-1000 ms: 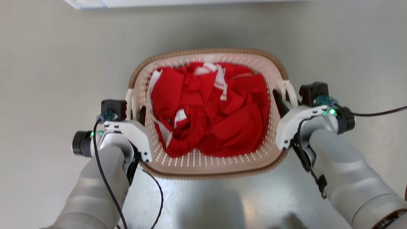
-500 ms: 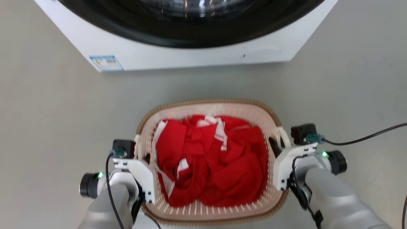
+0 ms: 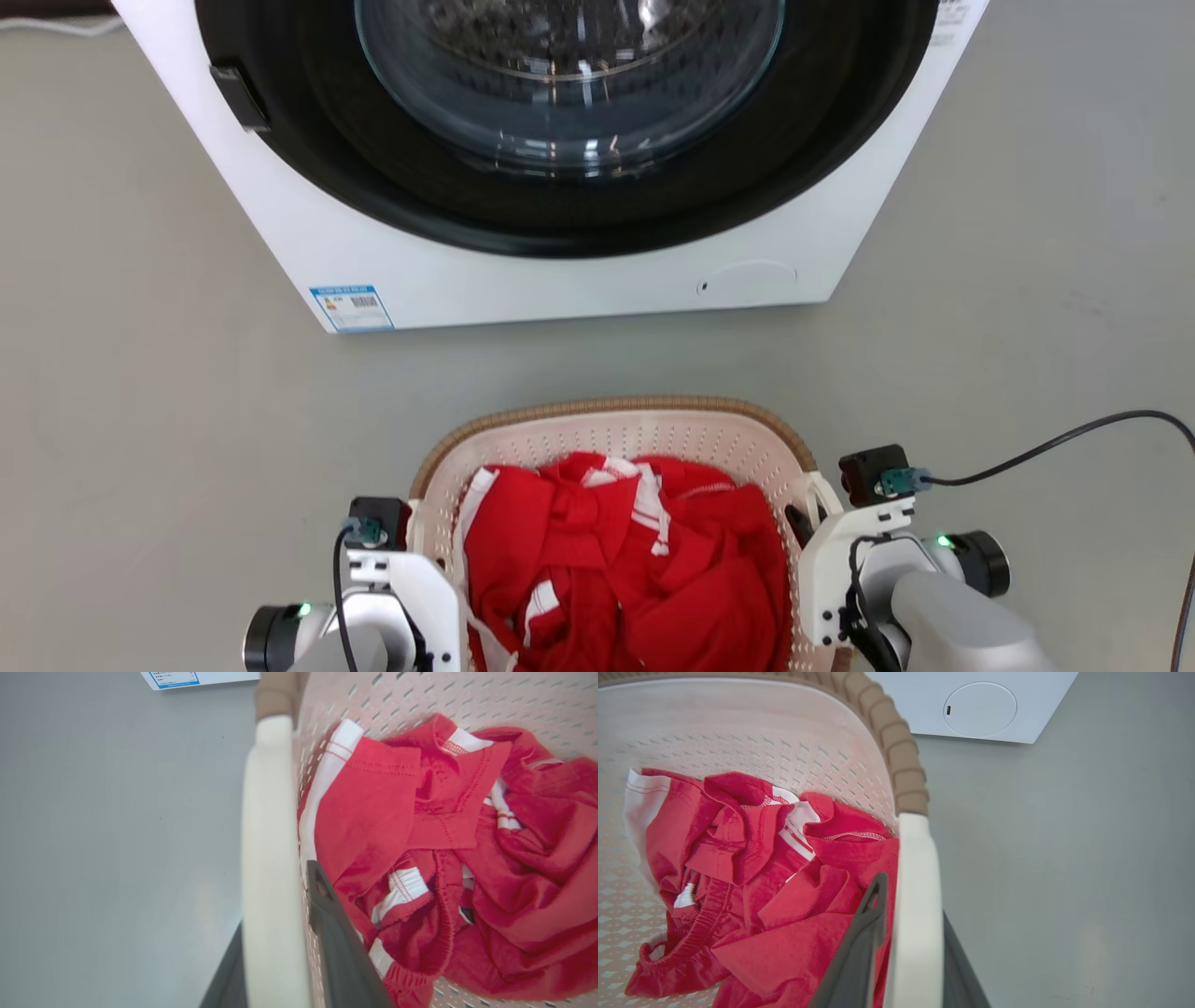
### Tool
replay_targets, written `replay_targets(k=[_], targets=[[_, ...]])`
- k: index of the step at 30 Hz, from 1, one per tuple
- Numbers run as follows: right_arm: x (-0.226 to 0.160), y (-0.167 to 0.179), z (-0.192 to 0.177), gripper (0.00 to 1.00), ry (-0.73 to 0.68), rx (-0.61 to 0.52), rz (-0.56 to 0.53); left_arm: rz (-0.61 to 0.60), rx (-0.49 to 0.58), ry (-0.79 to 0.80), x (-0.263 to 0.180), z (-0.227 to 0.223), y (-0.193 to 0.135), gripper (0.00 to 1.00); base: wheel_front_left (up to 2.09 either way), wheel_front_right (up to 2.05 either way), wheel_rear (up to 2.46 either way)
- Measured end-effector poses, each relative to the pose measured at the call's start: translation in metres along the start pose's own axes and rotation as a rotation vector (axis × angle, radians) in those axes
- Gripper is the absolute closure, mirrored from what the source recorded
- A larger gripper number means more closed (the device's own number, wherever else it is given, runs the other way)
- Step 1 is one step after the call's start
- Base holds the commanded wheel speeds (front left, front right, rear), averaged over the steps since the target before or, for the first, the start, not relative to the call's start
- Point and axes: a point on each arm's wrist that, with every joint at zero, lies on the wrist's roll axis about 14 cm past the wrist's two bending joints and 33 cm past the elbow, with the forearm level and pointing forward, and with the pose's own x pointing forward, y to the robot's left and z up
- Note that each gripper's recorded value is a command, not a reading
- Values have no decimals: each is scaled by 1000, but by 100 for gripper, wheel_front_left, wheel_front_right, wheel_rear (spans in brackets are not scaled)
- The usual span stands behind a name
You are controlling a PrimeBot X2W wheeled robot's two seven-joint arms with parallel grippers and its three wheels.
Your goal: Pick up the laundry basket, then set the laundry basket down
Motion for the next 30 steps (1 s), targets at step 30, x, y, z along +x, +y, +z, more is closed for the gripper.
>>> replay_targets(k=[30], targets=[[-42, 23, -32, 100, 86, 3, 6, 16, 37, 88, -42, -36, -14, 100, 0, 0, 0]])
